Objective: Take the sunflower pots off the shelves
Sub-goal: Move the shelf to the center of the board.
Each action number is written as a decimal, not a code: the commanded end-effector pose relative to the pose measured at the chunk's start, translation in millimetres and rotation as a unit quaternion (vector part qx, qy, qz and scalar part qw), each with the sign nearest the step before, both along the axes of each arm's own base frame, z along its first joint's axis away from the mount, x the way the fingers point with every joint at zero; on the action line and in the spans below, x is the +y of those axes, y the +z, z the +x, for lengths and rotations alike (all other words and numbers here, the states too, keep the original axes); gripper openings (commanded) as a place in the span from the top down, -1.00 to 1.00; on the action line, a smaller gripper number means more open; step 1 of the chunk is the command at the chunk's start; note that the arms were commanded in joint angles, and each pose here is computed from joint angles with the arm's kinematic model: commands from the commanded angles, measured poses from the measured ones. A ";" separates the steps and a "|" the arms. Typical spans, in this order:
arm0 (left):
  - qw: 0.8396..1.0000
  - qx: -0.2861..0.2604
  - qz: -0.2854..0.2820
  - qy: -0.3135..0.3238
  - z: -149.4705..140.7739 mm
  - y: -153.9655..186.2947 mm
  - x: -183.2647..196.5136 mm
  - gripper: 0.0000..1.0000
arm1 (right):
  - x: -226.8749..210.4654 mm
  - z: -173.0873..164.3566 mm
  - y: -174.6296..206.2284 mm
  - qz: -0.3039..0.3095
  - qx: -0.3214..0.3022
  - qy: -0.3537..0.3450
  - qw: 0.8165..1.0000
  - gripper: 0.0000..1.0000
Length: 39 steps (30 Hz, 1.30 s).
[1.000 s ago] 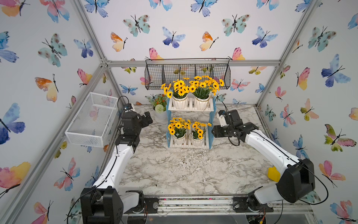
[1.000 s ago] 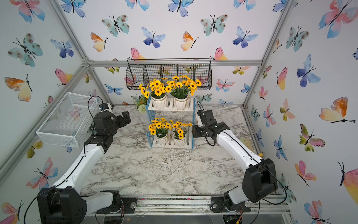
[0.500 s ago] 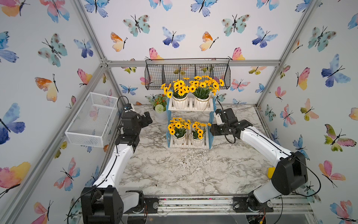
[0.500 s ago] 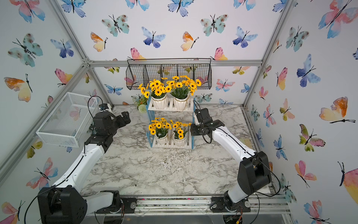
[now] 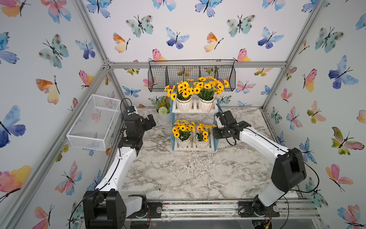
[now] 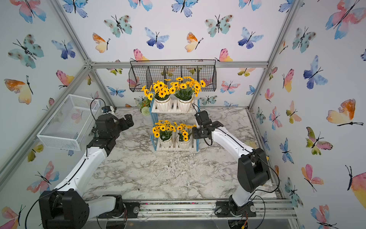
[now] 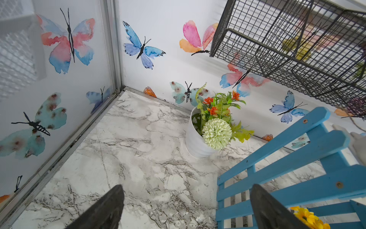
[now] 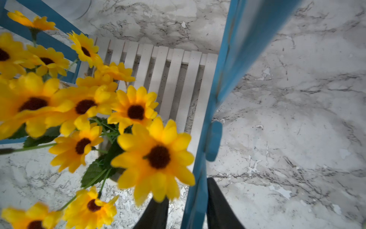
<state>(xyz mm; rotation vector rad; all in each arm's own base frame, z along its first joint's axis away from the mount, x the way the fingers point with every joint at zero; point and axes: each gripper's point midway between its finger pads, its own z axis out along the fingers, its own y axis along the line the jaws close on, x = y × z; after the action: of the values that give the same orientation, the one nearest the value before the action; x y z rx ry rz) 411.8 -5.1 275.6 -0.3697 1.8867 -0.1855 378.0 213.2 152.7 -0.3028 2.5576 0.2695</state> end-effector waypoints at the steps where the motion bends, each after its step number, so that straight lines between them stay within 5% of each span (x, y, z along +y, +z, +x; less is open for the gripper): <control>1: 1.000 0.001 0.002 -0.006 1.6 -4.1 0.0 -0.97 | -0.8 6.8 4.8 -0.011 -0.010 -0.011 1.000 0.52; 14: 1.000 0.001 0.001 -0.006 1.1 -5.0 0.9 -0.97 | -11.6 -8.5 13.2 -0.016 -0.018 -0.025 0.999 0.78; 39: 1.000 0.000 -0.002 -0.007 -1.2 -3.8 0.1 -0.97 | -28.3 -51.1 14.5 -0.004 -0.011 -0.052 0.999 0.80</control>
<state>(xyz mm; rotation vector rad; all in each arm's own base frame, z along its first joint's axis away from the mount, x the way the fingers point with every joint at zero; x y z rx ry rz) 411.5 -6.1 272.2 -0.3639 1.8953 -0.1983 333.6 183.3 151.8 -0.1671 2.5749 0.1904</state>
